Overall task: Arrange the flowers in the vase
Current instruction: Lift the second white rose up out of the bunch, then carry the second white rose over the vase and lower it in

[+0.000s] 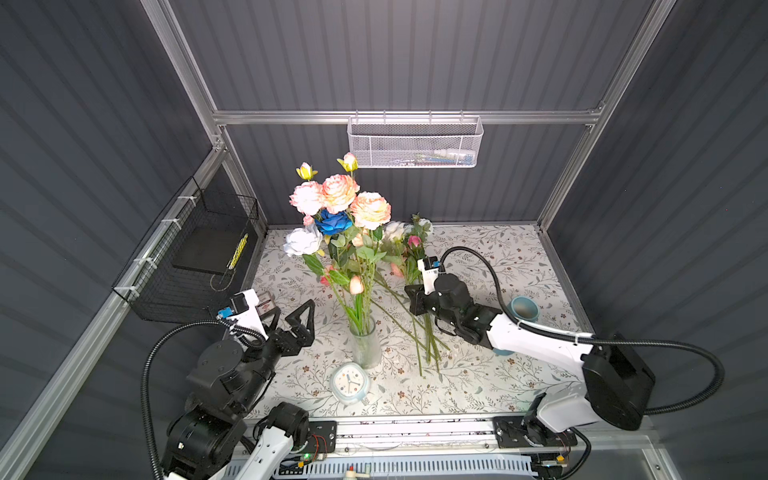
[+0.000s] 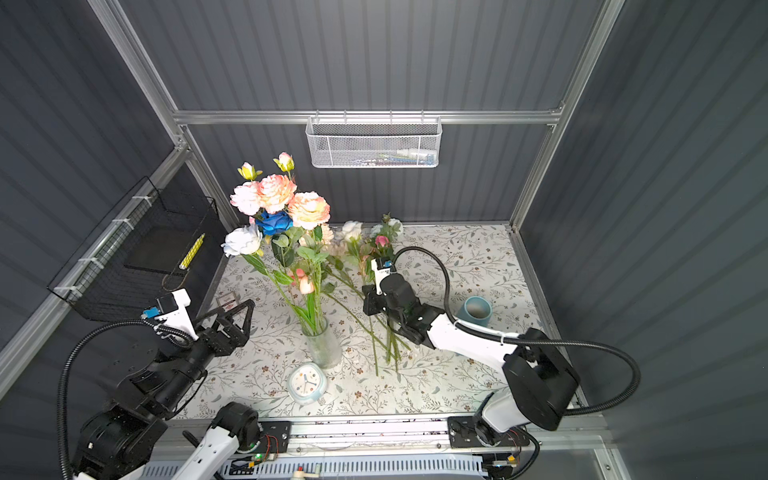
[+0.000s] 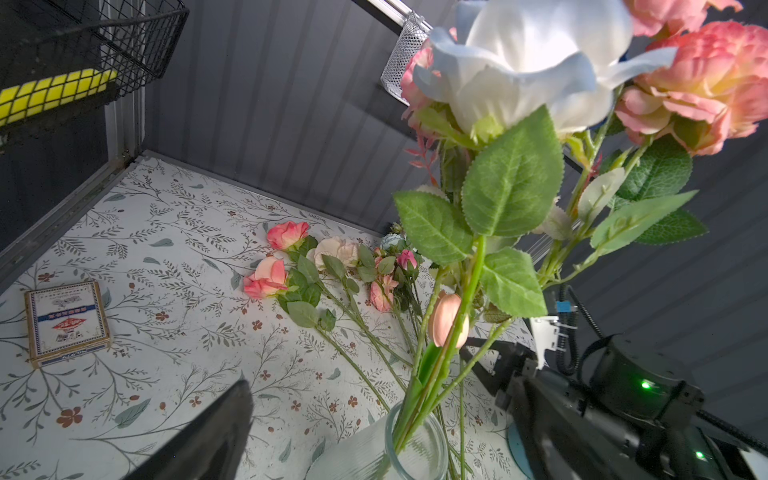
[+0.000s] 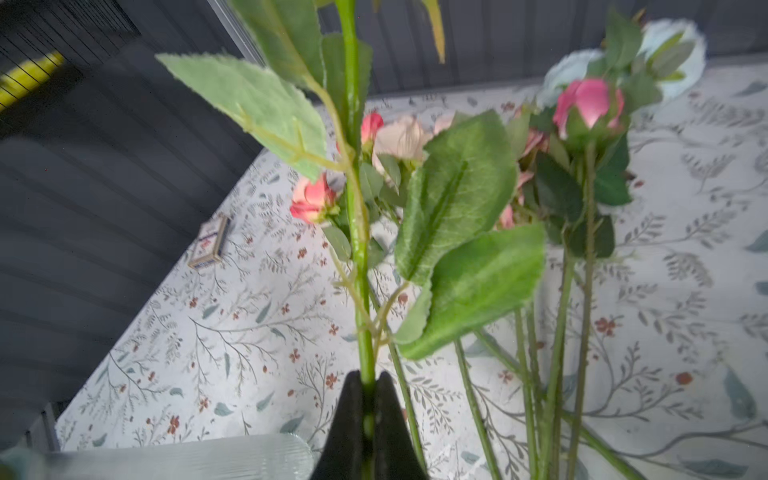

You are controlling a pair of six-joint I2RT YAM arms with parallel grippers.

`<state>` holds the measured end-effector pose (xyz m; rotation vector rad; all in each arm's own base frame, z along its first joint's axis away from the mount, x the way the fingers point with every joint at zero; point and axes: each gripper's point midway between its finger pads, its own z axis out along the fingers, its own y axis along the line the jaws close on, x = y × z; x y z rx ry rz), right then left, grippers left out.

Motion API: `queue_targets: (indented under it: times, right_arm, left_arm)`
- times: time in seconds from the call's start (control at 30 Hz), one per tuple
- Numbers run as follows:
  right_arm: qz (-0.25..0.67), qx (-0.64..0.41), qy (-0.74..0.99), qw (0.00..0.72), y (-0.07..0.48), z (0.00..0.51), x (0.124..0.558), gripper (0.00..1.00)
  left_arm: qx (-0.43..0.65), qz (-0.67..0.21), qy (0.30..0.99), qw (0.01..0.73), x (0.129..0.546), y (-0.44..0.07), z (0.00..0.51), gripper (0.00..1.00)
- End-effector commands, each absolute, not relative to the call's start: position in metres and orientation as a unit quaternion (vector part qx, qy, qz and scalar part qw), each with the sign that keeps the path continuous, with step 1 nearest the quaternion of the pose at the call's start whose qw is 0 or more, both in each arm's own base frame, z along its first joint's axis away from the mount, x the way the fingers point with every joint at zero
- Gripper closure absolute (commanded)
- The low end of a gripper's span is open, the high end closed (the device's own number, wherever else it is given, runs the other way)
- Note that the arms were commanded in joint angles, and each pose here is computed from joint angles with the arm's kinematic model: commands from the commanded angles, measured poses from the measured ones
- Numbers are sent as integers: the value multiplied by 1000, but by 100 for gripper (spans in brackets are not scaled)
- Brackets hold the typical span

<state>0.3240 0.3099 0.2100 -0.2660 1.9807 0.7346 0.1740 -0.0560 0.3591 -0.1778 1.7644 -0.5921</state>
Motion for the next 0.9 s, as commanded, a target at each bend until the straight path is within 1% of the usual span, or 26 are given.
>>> queue_targets:
  times: [0.0, 0.13, 0.2, 0.33, 0.57, 0.7, 0.77, 0.87]
  right_arm:
    - [289, -80, 789, 537, 283, 242, 326, 100]
    - [291, -66, 755, 584, 254, 286, 310, 100]
    - [305, -66, 728, 610, 242, 317, 297, 100]
    - [339, -77, 679, 646, 236, 365, 273, 100]
    - [394, -146, 543, 726, 277, 460, 211, 100]
    - [435, -153, 445, 768, 296, 511, 178, 100]
    - [448, -154, 407, 781, 303, 531, 167, 100]
    - [460, -164, 384, 784, 323, 545, 163, 100]
  left_arm:
    - [-76, -253, 750, 607, 170, -52, 373, 0]
    - [-75, -253, 747, 610, 168, -51, 375, 0]
    - [-75, -253, 747, 611, 168, -51, 377, 0]
    - [-76, -253, 745, 612, 169, -51, 378, 0]
    - [-78, -254, 743, 614, 169, -50, 380, 0]
    - [-80, -254, 745, 612, 170, -51, 379, 0]
    - [-79, -255, 745, 611, 170, -52, 379, 0]
    - [-79, -256, 746, 610, 170, -52, 380, 0]
